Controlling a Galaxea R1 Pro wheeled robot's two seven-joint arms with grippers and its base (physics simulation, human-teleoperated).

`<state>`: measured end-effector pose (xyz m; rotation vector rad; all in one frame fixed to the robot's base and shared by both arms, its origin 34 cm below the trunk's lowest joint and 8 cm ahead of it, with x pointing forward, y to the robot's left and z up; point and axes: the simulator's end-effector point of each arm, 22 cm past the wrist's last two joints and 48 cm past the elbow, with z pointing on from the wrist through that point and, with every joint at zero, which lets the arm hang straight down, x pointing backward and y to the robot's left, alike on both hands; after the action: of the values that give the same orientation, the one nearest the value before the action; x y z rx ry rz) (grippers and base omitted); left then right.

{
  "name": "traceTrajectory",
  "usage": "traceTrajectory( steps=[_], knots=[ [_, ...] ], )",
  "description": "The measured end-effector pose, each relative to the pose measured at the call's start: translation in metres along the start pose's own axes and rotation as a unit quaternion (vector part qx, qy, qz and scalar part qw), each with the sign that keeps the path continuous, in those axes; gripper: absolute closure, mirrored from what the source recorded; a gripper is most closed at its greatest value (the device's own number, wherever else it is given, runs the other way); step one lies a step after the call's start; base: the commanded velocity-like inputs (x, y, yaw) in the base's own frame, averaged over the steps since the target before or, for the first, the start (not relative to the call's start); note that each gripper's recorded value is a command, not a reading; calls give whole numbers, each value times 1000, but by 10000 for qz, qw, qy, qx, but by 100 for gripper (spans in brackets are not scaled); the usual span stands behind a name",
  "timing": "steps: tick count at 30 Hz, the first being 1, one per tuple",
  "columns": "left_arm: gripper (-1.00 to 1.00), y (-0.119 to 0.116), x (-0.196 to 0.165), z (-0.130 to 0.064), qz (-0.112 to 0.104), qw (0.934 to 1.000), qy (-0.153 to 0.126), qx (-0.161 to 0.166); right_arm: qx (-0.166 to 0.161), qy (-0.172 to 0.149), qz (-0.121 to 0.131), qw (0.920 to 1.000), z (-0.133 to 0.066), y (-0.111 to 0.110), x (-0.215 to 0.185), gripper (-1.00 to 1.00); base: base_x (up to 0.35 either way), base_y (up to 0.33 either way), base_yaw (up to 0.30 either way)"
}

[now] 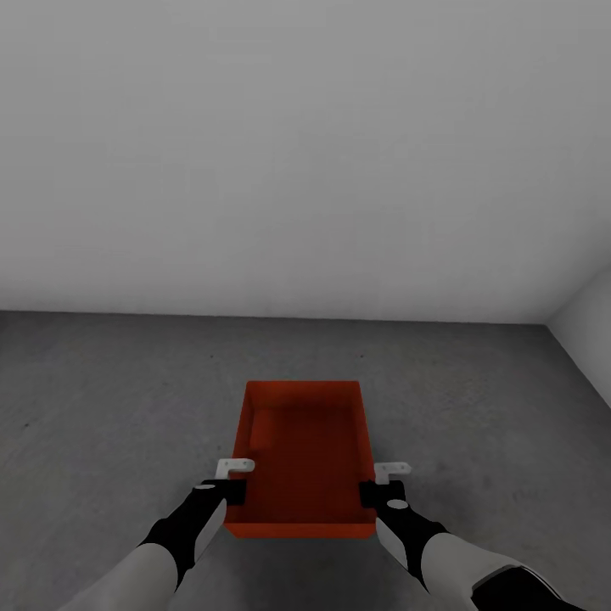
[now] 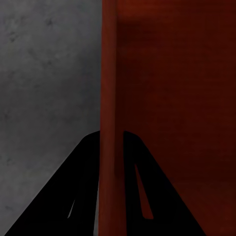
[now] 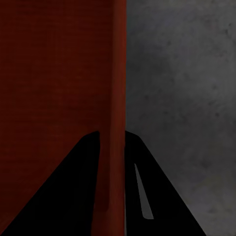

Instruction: Move the two storage containers from the living room to the garage. In the garage, place one container on the floor and stack the other container on top of it (either order is fine).

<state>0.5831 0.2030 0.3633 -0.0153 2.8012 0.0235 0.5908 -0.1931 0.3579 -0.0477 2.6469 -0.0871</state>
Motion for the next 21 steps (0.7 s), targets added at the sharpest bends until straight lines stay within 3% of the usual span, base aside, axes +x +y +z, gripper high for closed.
traceTrajectory(
  steps=[21],
  knots=[
    [100, 0, 3, 5, -2, 10000, -1, 0, 0, -1, -3, 10000, 5, 0, 3, 100, 0, 0, 0]
  ],
)
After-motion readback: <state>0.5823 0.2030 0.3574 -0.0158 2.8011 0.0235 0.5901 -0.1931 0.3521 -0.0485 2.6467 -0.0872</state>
